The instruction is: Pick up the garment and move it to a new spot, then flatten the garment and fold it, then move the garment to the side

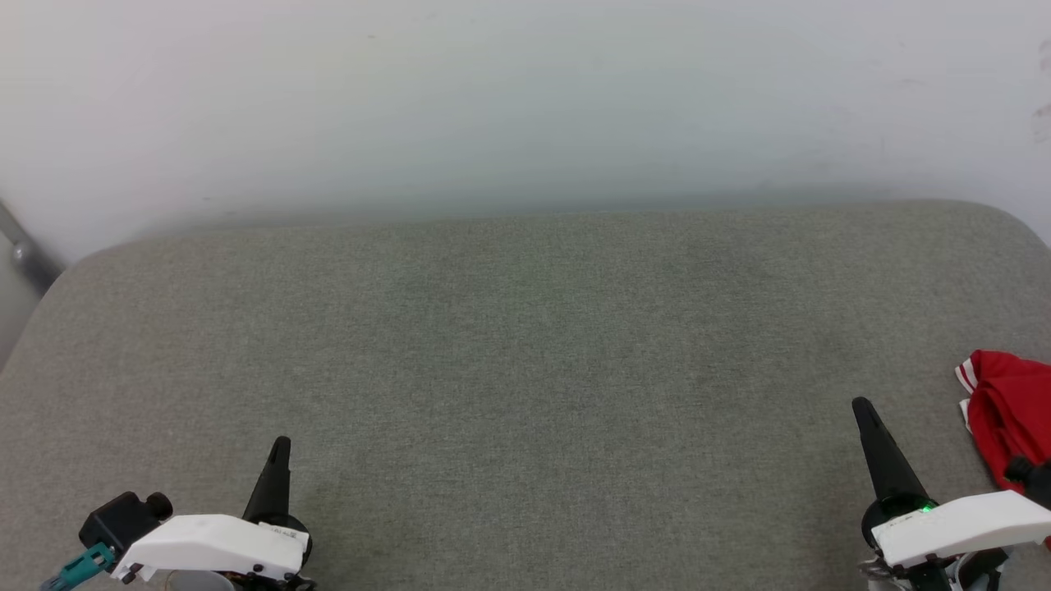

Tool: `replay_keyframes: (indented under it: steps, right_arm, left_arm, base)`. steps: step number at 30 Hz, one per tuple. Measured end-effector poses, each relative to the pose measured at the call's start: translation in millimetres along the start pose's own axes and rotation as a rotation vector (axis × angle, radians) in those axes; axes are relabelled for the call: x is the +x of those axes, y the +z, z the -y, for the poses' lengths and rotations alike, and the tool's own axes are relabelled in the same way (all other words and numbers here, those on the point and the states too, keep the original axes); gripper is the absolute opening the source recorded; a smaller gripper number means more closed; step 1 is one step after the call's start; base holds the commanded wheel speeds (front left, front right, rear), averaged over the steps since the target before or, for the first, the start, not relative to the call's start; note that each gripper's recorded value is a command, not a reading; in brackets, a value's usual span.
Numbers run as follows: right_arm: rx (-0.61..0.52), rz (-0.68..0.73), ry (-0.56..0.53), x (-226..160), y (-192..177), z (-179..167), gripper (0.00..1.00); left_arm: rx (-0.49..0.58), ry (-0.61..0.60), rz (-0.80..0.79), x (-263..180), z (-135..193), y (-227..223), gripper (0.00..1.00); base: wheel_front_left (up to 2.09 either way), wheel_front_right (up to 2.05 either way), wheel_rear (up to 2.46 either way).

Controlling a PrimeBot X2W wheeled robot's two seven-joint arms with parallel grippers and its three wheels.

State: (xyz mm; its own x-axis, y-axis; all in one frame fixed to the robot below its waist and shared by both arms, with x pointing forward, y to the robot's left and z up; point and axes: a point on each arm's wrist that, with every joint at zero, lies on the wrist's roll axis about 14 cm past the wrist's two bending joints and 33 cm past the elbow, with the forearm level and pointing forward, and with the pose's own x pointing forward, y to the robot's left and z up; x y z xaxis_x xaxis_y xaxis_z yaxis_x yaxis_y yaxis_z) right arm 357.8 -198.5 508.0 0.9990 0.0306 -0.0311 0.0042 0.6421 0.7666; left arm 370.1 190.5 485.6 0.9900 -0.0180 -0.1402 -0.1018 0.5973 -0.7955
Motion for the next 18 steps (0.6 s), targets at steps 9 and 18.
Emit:
replay_keyframes:
  steps: [9,18]
  right_arm:
    - [0.109,0.004,0.0,4.3,0.1,0.9,0.0]
    - [0.21,0.012,0.002,8.4,1.0,1.2,0.0]
  left_arm:
    - [-0.103,-0.009,0.0,2.6,1.0,1.2,0.0]
    - [-0.196,-0.018,0.001,4.9,1.9,3.1,0.0]
  base:
    - [0.0,0.0,0.0]
    - [0.0,0.0,0.0]
